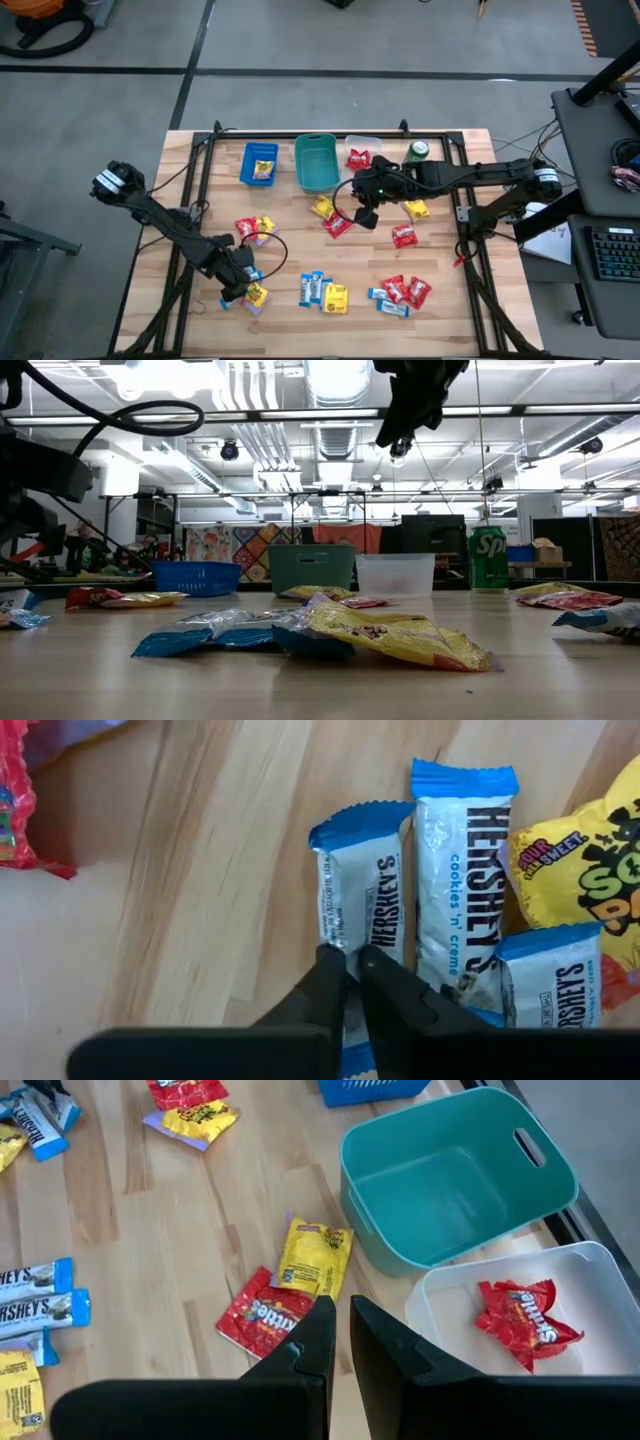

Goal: Sort candy
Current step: Put the white chocolate bar into the green bin

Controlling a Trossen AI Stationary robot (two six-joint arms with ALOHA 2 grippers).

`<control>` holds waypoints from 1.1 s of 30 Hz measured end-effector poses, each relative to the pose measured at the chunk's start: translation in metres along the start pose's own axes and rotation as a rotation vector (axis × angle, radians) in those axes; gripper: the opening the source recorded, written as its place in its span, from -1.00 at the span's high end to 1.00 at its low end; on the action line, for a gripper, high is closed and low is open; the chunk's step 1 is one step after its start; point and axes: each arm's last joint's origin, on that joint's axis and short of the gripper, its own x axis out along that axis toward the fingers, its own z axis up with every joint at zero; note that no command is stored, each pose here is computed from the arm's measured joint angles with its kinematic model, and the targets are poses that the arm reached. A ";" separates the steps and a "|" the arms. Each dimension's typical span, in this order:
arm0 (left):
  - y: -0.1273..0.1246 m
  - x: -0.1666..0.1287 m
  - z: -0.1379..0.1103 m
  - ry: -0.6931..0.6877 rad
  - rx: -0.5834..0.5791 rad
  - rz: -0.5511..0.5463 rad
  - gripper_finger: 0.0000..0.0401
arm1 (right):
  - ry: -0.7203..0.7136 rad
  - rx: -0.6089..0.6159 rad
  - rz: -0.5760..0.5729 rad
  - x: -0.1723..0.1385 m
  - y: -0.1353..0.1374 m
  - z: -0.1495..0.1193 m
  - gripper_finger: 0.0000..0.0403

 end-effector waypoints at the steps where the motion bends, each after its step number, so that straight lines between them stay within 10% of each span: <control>1: 0.000 0.000 0.000 0.000 0.000 -0.001 0.96 | 0.001 -0.005 0.000 0.000 0.000 0.000 0.86; 21: 0.002 -0.065 0.019 -0.327 0.007 0.010 1.00 | 0.062 -0.018 0.000 0.001 0.004 -0.012 0.86; 33: 0.061 -0.095 0.101 -0.698 0.024 0.196 1.00 | 0.025 -0.041 0.025 0.000 0.007 -0.053 0.86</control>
